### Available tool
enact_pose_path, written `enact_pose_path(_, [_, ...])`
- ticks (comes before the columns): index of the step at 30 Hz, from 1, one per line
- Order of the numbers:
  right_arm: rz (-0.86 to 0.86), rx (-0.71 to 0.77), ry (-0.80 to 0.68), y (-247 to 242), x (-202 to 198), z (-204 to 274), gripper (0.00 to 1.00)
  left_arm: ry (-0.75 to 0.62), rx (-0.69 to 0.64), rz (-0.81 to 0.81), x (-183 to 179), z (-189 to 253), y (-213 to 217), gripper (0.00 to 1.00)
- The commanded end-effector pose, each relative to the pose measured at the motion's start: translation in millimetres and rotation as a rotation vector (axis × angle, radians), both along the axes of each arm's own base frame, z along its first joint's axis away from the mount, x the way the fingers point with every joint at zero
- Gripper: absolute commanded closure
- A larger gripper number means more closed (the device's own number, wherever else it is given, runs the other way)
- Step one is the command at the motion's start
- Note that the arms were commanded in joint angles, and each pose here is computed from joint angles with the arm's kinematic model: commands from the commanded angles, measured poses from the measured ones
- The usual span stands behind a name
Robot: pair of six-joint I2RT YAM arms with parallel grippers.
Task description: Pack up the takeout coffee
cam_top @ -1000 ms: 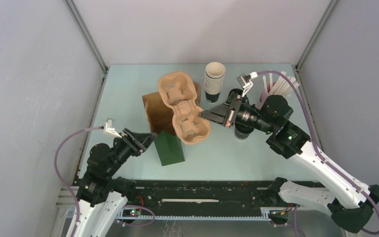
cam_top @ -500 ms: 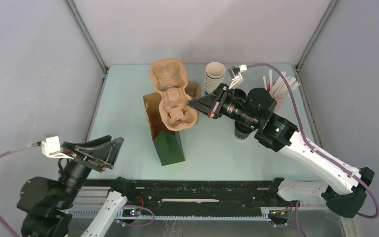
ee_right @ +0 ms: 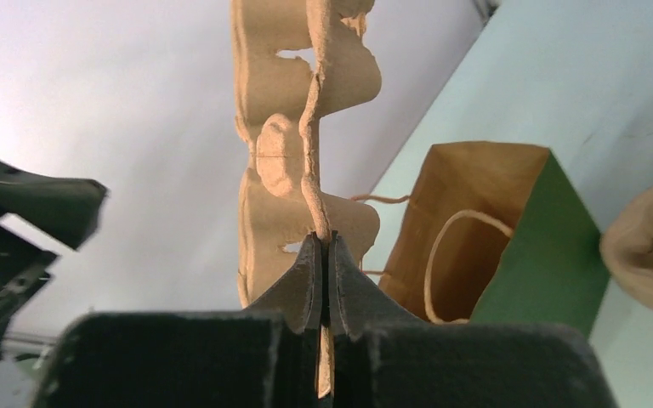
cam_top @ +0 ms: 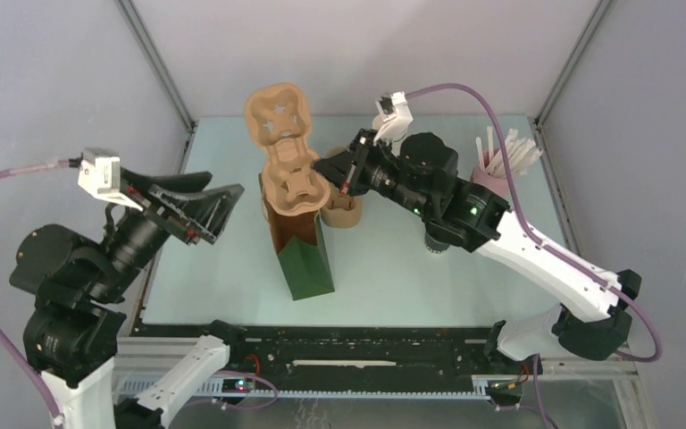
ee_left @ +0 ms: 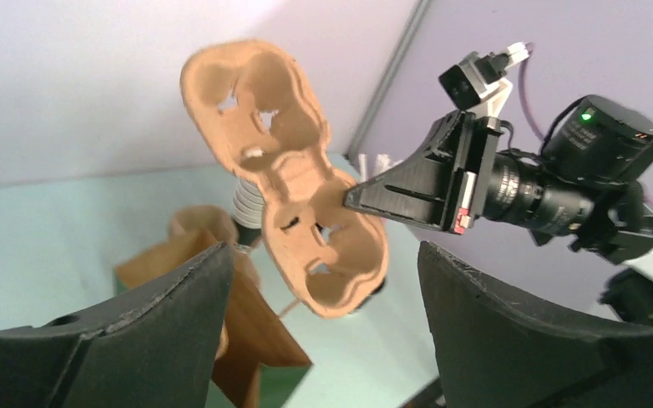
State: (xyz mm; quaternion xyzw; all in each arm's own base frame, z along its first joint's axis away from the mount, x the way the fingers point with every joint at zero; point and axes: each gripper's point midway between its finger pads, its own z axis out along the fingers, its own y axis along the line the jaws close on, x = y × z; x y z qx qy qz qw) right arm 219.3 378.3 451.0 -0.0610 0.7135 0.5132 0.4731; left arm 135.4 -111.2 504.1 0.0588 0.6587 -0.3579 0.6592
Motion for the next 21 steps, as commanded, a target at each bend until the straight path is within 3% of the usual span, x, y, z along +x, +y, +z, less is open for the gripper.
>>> enact_pose_path(1, [-0.050, -0.170, -0.048, -2, 13, -9, 1.00, -0.070, 0.174, 0.105, 21, 7, 16, 0.13])
enact_pose_path(4, [-0.045, -0.191, -0.040, 3, 16, -13, 1.00, -0.058, 0.174, 0.222, 31, 6, 34, 0.04])
enact_pose_path(11, [-0.032, -0.171, 0.017, 24, 21, -28, 1.00, 0.183, 0.095, 0.309, 52, -53, 39, 0.18])
enact_pose_path(15, [0.044, -0.104, 0.030, 32, 14, -24, 1.00, 0.243, 0.012, 0.291, 54, -68, 31, 0.27])
enact_pose_path(21, [0.167, -0.021, 0.042, 33, -3, -22, 1.00, 0.221, -0.142, 0.271, 51, -41, 27, 0.22])
